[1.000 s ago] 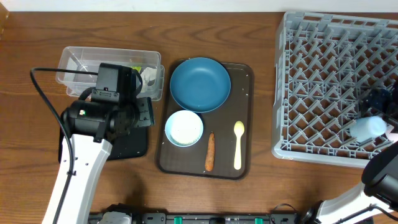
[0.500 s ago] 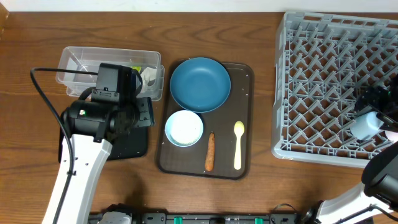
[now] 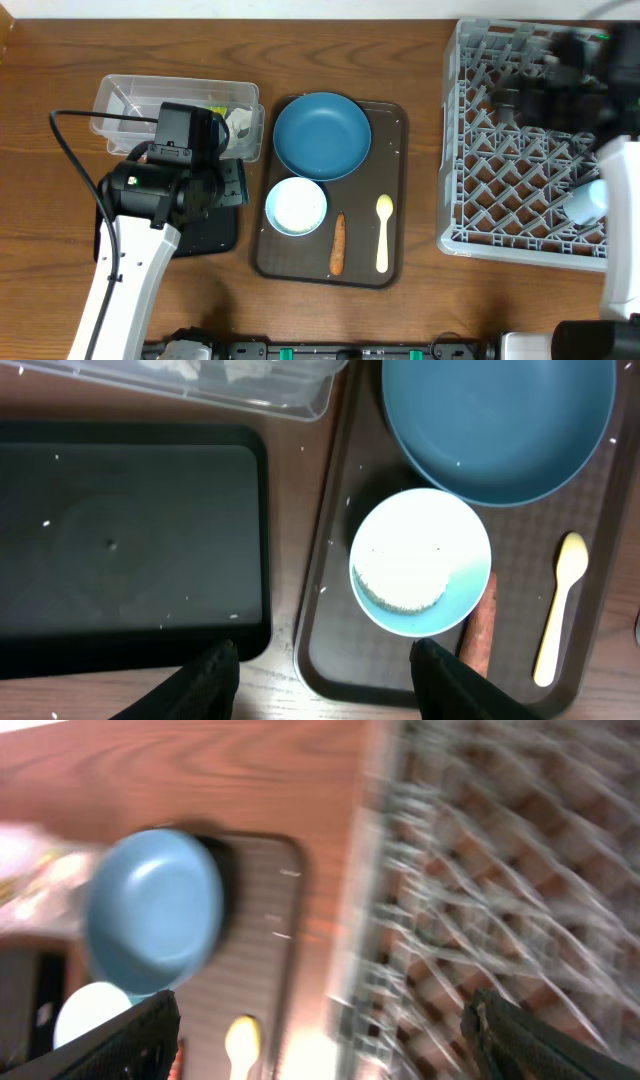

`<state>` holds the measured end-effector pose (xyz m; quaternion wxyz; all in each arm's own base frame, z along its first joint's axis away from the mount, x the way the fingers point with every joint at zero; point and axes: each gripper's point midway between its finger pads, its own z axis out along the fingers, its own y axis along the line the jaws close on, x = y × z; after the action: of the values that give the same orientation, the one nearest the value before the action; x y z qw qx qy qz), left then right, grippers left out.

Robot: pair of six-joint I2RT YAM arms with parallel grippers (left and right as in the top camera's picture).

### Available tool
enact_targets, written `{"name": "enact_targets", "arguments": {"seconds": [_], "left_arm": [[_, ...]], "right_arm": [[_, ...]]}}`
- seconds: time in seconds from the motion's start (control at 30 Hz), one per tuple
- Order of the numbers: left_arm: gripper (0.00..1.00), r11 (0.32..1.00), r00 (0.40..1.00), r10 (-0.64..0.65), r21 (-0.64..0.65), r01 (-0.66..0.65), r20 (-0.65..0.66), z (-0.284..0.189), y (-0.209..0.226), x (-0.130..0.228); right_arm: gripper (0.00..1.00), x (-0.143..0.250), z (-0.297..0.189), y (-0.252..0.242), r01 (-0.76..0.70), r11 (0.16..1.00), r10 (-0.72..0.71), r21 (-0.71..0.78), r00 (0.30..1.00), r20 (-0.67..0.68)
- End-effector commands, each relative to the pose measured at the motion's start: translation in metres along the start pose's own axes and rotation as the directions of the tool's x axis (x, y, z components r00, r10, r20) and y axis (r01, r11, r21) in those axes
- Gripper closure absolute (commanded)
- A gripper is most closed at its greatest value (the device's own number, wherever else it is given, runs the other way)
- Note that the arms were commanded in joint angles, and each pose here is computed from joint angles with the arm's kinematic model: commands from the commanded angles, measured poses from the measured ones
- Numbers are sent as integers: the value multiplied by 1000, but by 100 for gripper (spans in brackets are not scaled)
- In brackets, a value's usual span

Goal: Sort waste into correct bins and load items into the dishwasher rack
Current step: 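Reach the right gripper to the blue plate and grasp its rim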

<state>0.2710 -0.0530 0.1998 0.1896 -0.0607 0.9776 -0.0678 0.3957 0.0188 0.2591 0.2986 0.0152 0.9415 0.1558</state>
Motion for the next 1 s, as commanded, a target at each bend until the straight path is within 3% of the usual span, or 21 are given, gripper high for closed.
{"name": "enact_targets", "arguments": {"seconds": [0.0,0.27,0.47,0.73,0.8,0.93,0.97], "left_arm": [[42,1000,1000,10,-17,-10,-10,2,4,2],[42,1000,1000,9,-23,-9,-30,7,6,7],[42,1000,1000,9,-23,-9,-29,7,6,7],[42,1000,1000,9,-23,-9,-30,7,6,7],[42,1000,1000,9,-23,-9,-30,7,6,7],[42,1000,999,9,-23,-9,-31,7,6,7],[42,1000,999,9,-23,-9,-32,8,6,7]], "right_arm": [[11,6,34,60,135,985,-139,-104,990,-37],[12,29,128,111,206,978,-208,-23,971,-116],[23,56,197,129,233,972,-228,10,959,-166],[31,92,251,114,148,981,-114,127,963,-243],[37,101,259,109,141,981,-101,137,959,-266],[69,113,266,103,129,979,-78,155,950,-301],[73,113,266,103,130,979,-78,156,950,-302]]}}
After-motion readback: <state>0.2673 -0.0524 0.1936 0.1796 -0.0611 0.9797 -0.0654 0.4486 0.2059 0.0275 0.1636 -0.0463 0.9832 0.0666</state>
